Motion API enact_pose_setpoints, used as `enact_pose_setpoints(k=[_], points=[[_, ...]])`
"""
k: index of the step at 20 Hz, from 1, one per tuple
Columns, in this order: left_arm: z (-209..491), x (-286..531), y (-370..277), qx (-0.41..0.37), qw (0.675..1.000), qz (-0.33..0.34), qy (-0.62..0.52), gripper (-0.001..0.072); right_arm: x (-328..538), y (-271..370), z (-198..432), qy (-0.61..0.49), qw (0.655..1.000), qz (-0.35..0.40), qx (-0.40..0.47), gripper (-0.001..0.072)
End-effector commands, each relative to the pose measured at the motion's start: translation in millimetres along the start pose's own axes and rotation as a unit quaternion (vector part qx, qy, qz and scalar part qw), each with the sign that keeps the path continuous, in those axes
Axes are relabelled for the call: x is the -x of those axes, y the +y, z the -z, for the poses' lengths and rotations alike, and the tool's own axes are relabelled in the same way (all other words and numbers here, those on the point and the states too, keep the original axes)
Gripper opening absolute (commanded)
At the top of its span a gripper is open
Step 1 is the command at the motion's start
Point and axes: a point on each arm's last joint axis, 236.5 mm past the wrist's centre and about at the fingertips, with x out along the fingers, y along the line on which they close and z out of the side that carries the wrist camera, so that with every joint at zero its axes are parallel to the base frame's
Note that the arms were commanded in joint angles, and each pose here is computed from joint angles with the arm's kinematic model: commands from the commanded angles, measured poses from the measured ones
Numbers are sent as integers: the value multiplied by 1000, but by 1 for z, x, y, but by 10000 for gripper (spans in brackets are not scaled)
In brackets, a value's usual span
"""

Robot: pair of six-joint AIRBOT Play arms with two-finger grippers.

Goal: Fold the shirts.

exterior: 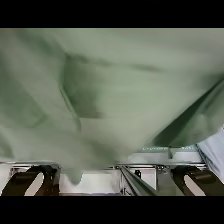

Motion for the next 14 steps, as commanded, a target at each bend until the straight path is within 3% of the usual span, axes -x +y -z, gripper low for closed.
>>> enact_pose_setpoints(k=[1, 5, 10, 14], points=[[77, -46, 21, 52, 992, 3, 114, 32, -69, -21, 77, 106, 992, -34, -66, 25], [182, -133, 67, 136, 971, -18, 197, 32, -168, -100, 151, 176, 974, 27, -138, 25], [287, -217, 115, 200, 942, -52, 264, 32, -289, -187, 192, 195, 955, 73, -213, 25], [346, -261, 121, 244, 920, -48, 302, 33, -366, -222, 195, 183, 937, 35, -295, 25]])
